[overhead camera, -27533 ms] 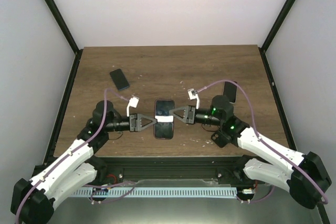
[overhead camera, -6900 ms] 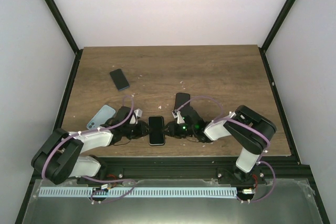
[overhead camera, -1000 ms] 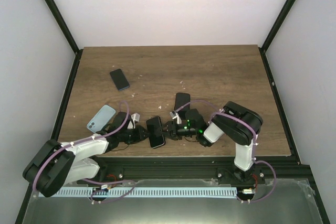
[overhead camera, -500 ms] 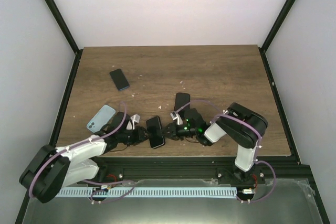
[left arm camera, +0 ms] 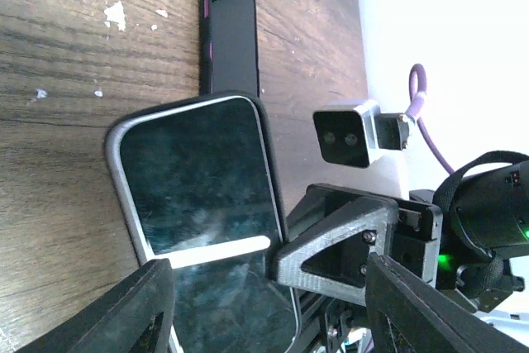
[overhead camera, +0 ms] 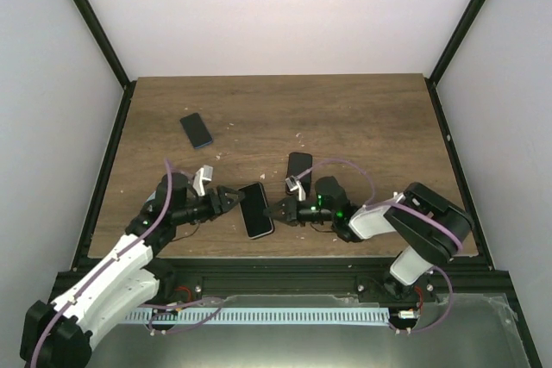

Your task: Put the phone into the phone case

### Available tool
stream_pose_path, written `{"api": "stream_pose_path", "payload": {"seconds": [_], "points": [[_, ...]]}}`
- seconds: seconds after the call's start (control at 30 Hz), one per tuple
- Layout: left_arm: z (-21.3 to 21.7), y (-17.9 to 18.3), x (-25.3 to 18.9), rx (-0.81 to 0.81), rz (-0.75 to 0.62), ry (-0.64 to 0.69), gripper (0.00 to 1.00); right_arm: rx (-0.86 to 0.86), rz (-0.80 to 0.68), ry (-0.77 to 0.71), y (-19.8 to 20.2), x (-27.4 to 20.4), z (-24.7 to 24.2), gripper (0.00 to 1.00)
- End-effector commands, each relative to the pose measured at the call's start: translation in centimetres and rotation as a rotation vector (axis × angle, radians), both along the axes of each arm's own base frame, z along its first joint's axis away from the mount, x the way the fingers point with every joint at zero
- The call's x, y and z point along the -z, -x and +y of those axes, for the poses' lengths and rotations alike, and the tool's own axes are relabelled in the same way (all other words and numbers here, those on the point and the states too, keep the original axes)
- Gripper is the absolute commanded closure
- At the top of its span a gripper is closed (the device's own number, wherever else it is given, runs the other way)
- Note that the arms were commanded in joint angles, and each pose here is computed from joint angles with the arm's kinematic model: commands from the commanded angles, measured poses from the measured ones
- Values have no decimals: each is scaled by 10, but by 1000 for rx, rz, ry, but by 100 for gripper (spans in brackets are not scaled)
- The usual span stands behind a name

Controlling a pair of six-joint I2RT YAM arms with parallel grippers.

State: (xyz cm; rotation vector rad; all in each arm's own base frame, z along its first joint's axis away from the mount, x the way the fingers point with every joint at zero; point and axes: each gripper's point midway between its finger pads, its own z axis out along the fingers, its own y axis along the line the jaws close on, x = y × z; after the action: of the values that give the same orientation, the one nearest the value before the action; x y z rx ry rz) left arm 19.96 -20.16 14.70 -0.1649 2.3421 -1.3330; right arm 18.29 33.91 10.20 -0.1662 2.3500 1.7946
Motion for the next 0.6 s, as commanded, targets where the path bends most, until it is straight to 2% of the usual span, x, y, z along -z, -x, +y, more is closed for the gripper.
{"api": "stream_pose_path", "payload": {"seconds": [0.0, 0.3, 0.57], "points": [[5, 8, -16, 8, 4, 18, 35, -22, -88, -152, 7, -49, -3, 87], [3, 24, -92, 66, -140, 131, 23, -55, -193, -354, 25, -122, -15, 87], [-6, 33, -118, 116, -175, 288, 22, -107, -290, -477, 42, -172, -25, 87]]}}
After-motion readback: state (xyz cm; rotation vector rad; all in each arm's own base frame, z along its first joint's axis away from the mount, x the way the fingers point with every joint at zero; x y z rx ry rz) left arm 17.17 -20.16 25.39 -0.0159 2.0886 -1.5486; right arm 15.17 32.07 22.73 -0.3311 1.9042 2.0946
